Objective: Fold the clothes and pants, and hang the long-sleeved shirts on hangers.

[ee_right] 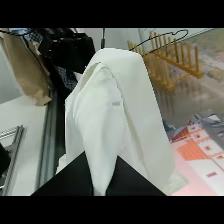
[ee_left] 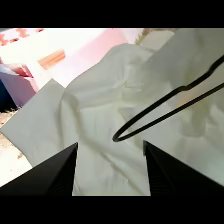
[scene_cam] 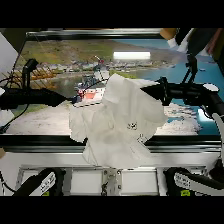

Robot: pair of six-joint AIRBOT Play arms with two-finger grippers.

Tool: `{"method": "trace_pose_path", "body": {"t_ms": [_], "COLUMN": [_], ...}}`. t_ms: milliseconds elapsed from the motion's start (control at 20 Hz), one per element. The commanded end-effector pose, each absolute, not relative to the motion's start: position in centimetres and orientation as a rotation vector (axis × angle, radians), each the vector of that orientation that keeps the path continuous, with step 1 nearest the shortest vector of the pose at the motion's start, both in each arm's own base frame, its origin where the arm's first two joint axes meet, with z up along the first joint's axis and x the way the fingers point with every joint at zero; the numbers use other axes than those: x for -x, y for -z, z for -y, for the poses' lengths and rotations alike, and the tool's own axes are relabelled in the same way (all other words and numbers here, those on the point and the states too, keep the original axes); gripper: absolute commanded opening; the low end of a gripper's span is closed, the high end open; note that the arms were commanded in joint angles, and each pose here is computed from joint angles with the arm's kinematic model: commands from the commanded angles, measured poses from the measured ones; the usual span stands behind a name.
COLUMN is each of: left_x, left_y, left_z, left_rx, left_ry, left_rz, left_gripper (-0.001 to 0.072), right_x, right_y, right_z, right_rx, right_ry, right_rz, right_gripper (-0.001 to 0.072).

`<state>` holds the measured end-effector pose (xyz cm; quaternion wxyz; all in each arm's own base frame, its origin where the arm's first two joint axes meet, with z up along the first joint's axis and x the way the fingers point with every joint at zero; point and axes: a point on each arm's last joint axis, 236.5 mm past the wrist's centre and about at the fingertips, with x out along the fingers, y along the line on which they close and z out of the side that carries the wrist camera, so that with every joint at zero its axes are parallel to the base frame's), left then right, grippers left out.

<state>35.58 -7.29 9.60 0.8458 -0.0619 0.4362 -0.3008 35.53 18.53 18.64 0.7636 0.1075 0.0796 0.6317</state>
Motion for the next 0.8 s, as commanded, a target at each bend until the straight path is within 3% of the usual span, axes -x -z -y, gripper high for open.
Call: {"method": "trace_pose_path", "body": {"t_ms": [0, 100, 350, 650, 750], "left_x": [-35.5, -34.6, -33.0, -32.5, -32.6], "left_y": [-9.6, -7.6, -1.7, 3.1, 4.5], "left_z": [7.0, 7.8, 10.3, 17.6, 19.8], "left_rx": [0.276, 0.306, 0.428, 0.406, 0.492], "left_ry": [0.504, 0.479, 0.389, 0.454, 0.459], "left_rz": [-0.911, -0.924, -0.989, -1.067, -1.109], "left_gripper": [0.0438, 0.0578, 0.0576, 0.0577, 0.0577], "right_x": [-36.6, -36.6, -37.4, -38.4, -38.5], "right_y": [-20.6, -21.9, -22.8, -22.6, -22.5], "right_z": [-18.2, -17.9, -17.0, -16.7, -16.6], "right_rx": [-0.208, -0.217, -0.269, -0.267, -0.266], "right_ry": [-1.287, -1.27, -1.219, -1.177, -1.168], "right_rz": [-0.123, -0.085, -0.089, -0.093, -0.094], "right_gripper": [0.0007, 0.0007, 0.0007, 0.0008, 0.0008]}}
